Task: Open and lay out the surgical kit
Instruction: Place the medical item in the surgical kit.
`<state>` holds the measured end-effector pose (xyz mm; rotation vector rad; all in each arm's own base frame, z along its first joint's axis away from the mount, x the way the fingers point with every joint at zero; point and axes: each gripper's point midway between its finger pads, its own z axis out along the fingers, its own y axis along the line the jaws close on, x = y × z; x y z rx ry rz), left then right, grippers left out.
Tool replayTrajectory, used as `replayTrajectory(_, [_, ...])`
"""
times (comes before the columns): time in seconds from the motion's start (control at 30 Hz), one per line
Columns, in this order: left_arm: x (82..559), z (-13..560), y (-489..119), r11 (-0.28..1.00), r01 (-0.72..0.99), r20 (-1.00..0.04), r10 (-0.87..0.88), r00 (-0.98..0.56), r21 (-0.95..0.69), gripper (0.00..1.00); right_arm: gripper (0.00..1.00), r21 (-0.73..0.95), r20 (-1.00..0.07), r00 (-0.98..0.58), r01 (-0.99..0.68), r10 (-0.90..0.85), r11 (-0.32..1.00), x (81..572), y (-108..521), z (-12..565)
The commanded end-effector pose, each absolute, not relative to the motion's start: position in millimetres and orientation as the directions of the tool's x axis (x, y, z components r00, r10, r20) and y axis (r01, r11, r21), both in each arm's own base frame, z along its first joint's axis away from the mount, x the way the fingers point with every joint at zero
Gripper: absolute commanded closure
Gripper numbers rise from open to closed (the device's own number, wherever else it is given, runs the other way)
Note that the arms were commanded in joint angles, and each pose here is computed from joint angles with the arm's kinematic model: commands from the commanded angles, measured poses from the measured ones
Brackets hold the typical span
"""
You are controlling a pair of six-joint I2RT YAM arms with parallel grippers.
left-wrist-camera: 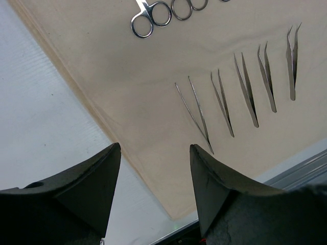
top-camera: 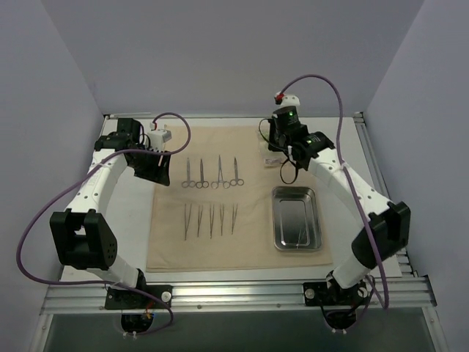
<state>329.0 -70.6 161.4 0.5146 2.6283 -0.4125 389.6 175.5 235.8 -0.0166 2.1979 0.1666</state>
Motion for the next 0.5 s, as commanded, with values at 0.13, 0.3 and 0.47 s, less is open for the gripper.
replayTrajectory(0.13, [330.4,177.3,-68.4,0.888,0.427,-0.504,0.292,-0.813,-0.173,0.35,1.00,0.065,-0.802,-0.595,-0.167,-0.048,0.984,483.4,235.1,187.5])
replayTrajectory(0.3, [331.8,173.7,-68.5,0.888,0.425,-0.498,0.293,-0.817,-0.176,0.35,1.00,0.017,-0.746,-0.660,-0.153,-0.090,0.988,509.3,241.0,125.4])
replayTrajectory(0.47, [332.6,170.6,-69.4,0.887,0.425,-0.491,0.293,-0.820,-0.181,0.35,1.00,0.043,-0.721,-0.691,-0.109,-0.044,0.993,520.0,238.5,93.5])
